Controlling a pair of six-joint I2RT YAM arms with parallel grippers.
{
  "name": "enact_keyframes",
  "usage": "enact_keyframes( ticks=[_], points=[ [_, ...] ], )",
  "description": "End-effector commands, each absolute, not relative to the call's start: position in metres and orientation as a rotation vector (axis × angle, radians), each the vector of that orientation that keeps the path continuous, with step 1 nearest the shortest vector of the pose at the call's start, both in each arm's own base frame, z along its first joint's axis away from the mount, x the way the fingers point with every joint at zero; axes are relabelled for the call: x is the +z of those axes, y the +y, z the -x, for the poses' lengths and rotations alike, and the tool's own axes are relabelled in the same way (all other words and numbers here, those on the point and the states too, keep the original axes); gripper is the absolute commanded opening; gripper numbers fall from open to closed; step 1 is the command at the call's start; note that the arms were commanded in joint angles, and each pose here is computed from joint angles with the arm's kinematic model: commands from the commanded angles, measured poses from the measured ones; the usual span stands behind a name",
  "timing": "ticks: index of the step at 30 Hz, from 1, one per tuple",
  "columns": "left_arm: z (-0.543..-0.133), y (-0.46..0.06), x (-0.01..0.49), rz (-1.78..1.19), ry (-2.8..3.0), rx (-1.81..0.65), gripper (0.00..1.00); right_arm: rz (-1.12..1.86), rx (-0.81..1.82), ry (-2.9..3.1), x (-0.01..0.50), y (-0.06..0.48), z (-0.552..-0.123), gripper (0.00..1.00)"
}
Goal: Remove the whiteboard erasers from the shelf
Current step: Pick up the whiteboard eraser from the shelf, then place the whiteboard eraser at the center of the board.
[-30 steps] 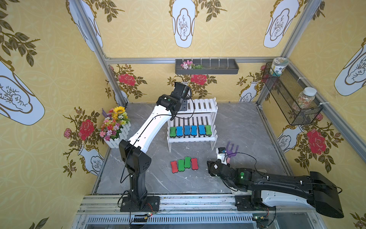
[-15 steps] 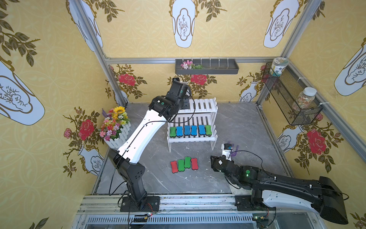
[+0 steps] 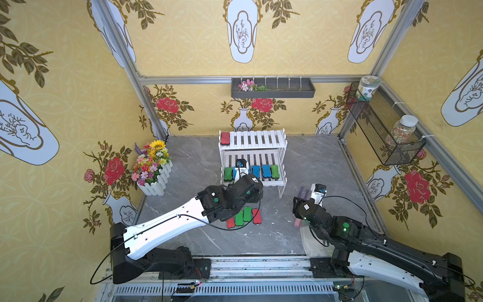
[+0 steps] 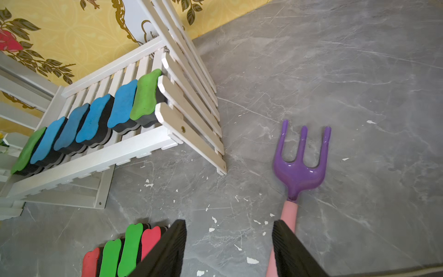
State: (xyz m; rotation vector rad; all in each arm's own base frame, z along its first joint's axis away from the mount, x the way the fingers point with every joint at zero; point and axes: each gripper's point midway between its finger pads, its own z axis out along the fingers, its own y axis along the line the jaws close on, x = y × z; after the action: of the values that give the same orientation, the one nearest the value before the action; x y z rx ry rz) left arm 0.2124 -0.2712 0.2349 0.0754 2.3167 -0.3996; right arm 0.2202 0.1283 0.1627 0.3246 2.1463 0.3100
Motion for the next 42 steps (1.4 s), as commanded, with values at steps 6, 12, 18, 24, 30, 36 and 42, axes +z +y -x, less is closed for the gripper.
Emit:
enact_keyframes(
  ticks=[6, 12, 18, 24, 30, 36, 42],
  points=[
    [-0.191, -0.304, 0.141, 0.082, 2.423, -0.443, 0.35, -0.362, 0.268, 2.090, 0.185, 0.112, -0.221, 0.62],
    [-0.204, -0.353, 0.108, 0.018, 2.453, -0.421, 0.35, -0.392, 0.241, 2.022, 0.215, 0.099, -0.224, 0.62],
    [-0.208, -0.376, 0.077, 0.018, 2.528, -0.399, 0.33, -0.410, 0.236, 1.974, 0.237, 0.088, -0.223, 0.62],
    [-0.213, -0.360, 0.047, 0.173, 2.616, -0.381, 0.32, -0.418, 0.239, 1.945, 0.247, 0.083, -0.222, 0.62],
    [-0.220, -0.357, 0.029, 0.217, 2.645, -0.272, 0.30, -0.422, 0.245, 1.929, 0.254, 0.081, -0.223, 0.62],
    [-0.218, -0.354, 0.022, 0.235, 2.664, -0.241, 0.31, -0.435, 0.253, 1.917, 0.256, 0.078, -0.222, 0.62],
    [-0.218, -0.348, 0.016, 0.261, 2.685, -0.211, 0.42, -0.432, 0.250, 1.920, 0.255, 0.079, -0.222, 0.62]
  ],
)
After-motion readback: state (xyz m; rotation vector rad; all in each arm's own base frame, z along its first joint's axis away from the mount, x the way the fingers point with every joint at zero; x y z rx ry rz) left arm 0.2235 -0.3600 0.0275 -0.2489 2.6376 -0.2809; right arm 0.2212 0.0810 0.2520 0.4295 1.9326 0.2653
